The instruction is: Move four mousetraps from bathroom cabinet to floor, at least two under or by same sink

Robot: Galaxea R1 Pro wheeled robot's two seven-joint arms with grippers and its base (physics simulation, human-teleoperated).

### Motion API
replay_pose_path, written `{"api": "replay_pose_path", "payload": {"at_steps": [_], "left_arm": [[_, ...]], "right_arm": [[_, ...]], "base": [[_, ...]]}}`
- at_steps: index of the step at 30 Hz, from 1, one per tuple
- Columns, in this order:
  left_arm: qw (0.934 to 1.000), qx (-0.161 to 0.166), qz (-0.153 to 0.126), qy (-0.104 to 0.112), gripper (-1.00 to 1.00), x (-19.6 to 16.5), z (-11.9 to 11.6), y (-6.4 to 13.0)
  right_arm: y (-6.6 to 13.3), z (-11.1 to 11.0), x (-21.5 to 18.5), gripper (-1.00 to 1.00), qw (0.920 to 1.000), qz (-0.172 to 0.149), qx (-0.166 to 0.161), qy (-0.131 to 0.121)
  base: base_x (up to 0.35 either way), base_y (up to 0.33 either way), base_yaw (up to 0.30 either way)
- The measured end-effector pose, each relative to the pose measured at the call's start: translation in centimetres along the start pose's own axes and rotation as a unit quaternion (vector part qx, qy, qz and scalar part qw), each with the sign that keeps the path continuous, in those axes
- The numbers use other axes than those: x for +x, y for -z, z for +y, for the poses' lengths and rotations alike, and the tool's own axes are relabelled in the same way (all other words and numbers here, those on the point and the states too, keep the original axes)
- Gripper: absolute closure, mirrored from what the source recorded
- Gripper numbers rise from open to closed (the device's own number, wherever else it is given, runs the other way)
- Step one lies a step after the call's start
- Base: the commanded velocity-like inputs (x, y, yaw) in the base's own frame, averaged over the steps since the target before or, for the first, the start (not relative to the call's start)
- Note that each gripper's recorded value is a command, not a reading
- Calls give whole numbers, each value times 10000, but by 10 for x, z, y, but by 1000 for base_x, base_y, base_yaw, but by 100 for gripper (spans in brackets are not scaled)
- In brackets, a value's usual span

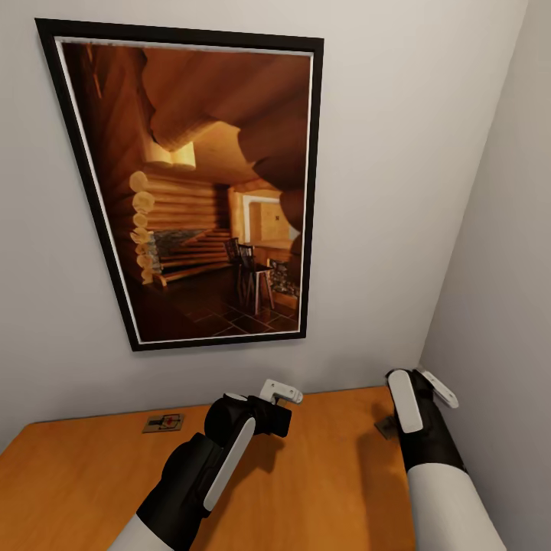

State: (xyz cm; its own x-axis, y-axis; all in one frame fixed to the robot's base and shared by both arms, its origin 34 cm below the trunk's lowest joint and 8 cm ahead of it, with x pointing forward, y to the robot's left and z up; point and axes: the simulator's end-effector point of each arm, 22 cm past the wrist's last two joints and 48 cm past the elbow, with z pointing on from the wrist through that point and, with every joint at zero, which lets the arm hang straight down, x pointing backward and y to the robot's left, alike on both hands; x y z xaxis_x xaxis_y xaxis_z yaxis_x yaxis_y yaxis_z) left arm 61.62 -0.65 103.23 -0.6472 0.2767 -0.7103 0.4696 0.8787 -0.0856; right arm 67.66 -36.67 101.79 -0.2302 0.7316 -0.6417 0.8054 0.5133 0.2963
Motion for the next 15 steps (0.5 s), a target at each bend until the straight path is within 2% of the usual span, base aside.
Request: {"api": "replay_pose_path", "payload": {"at_steps": [15], "left_arm": [[10000, 0, 0, 0, 100, 0, 0, 0]], "right_arm": [[-6, -12, 5, -100, 9998, 148, 125, -92]], "base": [[0, 0, 0]]}}
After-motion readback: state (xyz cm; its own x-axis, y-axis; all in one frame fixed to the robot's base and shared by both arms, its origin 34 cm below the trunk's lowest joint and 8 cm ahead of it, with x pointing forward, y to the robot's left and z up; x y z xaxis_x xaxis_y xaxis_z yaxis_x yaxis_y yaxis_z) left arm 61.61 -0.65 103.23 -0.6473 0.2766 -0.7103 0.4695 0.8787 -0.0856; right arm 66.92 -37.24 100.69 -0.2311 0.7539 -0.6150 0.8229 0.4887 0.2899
